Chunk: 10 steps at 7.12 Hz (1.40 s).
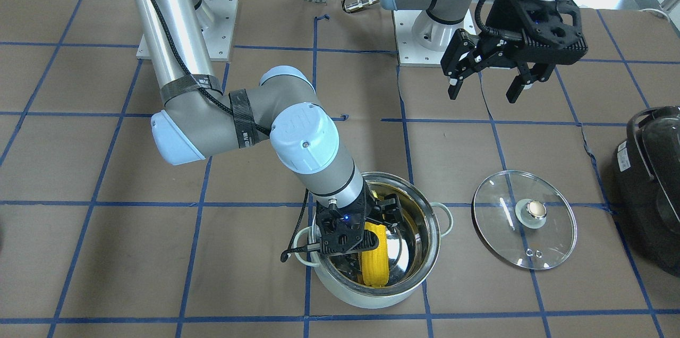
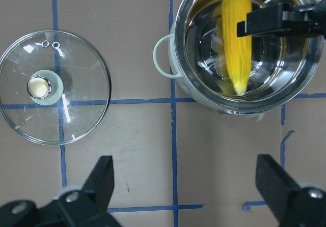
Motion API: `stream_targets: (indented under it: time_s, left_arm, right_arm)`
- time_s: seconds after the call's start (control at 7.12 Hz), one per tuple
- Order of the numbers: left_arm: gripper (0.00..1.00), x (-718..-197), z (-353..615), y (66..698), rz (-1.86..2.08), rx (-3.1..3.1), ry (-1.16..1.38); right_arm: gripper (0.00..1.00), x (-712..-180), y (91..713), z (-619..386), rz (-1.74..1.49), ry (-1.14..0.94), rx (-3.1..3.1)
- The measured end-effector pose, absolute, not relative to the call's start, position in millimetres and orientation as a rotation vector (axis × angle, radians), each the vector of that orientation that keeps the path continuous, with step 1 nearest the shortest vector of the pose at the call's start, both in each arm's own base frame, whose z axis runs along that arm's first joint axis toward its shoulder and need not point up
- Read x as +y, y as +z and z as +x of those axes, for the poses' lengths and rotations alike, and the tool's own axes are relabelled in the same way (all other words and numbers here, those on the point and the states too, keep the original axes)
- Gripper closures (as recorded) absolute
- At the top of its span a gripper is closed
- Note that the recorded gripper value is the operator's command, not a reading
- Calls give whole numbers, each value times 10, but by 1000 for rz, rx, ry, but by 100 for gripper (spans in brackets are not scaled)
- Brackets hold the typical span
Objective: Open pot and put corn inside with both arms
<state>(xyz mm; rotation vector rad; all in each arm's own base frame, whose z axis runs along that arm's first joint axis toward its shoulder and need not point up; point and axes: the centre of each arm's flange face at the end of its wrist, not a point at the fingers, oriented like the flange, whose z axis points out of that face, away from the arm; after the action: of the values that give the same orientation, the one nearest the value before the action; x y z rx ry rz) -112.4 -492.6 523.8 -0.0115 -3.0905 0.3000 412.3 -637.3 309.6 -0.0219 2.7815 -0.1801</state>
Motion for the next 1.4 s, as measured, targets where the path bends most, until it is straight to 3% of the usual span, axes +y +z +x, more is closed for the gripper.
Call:
stream_targets:
  time_s: [0.7, 1.12, 1.4]
  left_arm:
    - [0, -4926, -1125, 5235, -12, -3089, 299]
    - [0, -4931, -1122, 5219, -13, -3092, 294]
    - [0, -4935, -1122, 5215, -12, -3092, 293]
  right_arm:
    - [0, -6106, 4309, 2802, 53, -121, 3070]
    - [0, -5835, 4991, 1655, -51, -47, 3152]
    - [0, -5519, 5153, 1453, -190, -85, 3133]
